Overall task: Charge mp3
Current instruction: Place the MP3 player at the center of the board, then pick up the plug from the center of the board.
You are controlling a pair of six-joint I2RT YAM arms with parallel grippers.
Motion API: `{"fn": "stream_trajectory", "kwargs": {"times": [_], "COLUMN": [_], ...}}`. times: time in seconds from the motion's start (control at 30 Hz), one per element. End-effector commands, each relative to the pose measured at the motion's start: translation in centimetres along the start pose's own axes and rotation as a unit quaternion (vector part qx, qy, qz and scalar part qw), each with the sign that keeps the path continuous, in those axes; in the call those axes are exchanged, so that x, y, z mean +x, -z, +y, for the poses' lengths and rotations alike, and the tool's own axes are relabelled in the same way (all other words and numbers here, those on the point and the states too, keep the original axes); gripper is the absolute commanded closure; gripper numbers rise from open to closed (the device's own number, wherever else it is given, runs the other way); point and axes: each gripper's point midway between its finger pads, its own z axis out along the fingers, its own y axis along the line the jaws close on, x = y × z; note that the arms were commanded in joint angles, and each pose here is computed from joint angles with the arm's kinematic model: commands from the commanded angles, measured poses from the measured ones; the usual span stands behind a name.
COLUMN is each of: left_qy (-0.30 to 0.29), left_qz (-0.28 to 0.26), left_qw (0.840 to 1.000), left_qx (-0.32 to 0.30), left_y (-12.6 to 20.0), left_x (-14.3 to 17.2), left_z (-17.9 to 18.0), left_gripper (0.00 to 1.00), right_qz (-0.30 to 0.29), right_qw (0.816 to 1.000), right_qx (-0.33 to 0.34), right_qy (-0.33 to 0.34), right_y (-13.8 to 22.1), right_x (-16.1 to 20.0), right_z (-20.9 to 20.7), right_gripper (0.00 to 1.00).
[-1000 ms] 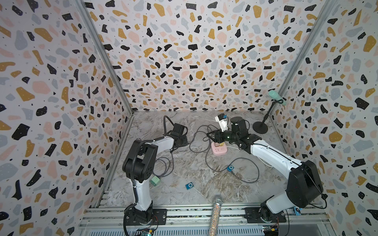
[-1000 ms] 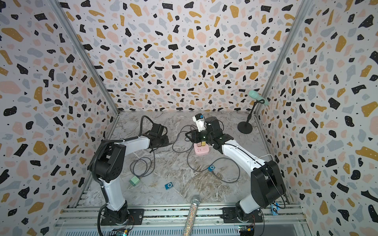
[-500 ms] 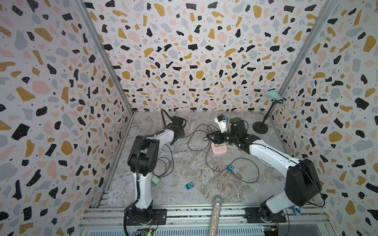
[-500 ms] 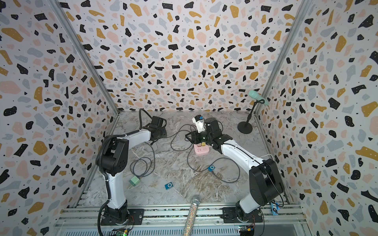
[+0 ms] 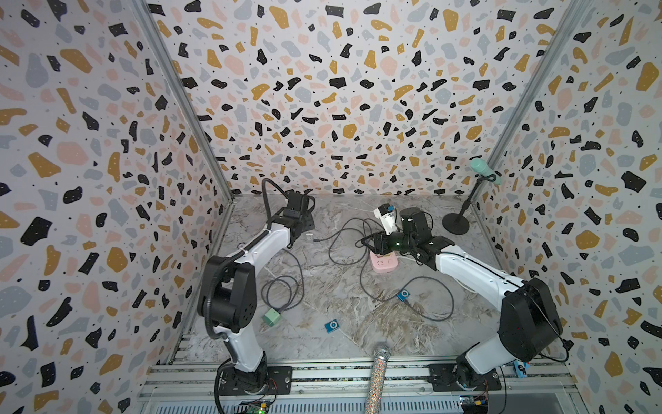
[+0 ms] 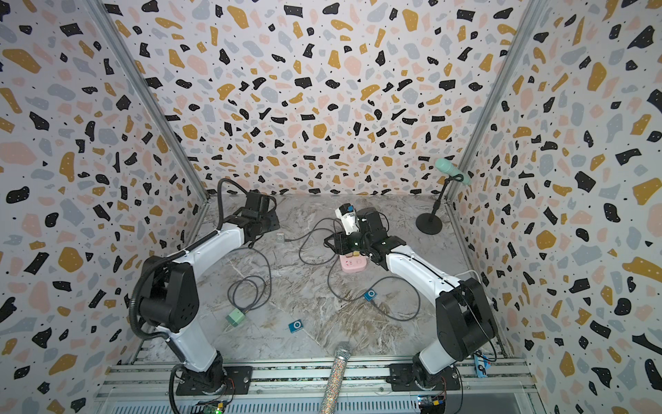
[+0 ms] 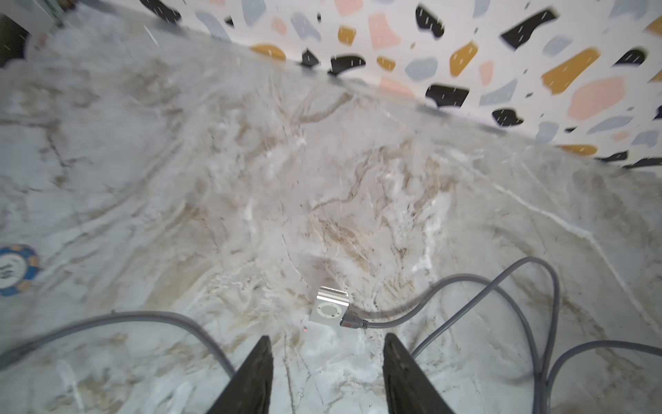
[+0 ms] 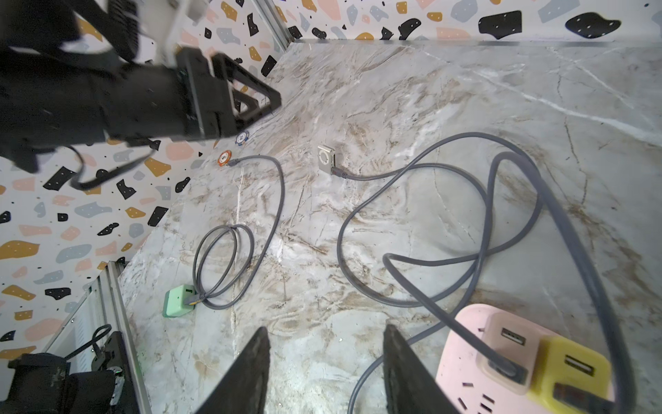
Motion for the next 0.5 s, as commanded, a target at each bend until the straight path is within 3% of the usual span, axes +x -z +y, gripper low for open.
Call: {"fn": "stream_trajectory", "kwargs": {"times": [0.0, 0.2, 0.37, 0.47], "left_qy": [-0.023, -0.024, -0.023, 0.006], "left_qz": [0.017, 0.034, 0.083, 0.090], "left_qw": [0.999, 0.999, 0.992, 0.989], "left_qx": [-0.018, -0.030, -0.089, -0.113], "left_y": [1.4, 5.4, 8.2, 9.9], "left_x": [1.2, 4.3, 9.9, 12.9], "left_z": [1.4, 4.0, 8.5, 11.0], "left_gripper": [0.49, 0.49, 0.47, 0.45], "right_qz": [0.006, 0.029, 0.037, 0.044], "right_qw": [1.000, 0.998, 0.997, 0.997], "right_qx": [0.014, 0.024, 0.000, -0.023], "right_qy": [0.018, 0.049, 0.061, 0.061], "right_y": [0.1, -0.1, -0.5, -0.8], "right_x": [-0.2, 1.0, 2.3, 3.0], "right_z": [0.5, 2.2, 4.4, 5.5], "right_gripper": [0.49, 0.49, 0.49, 0.49]}}
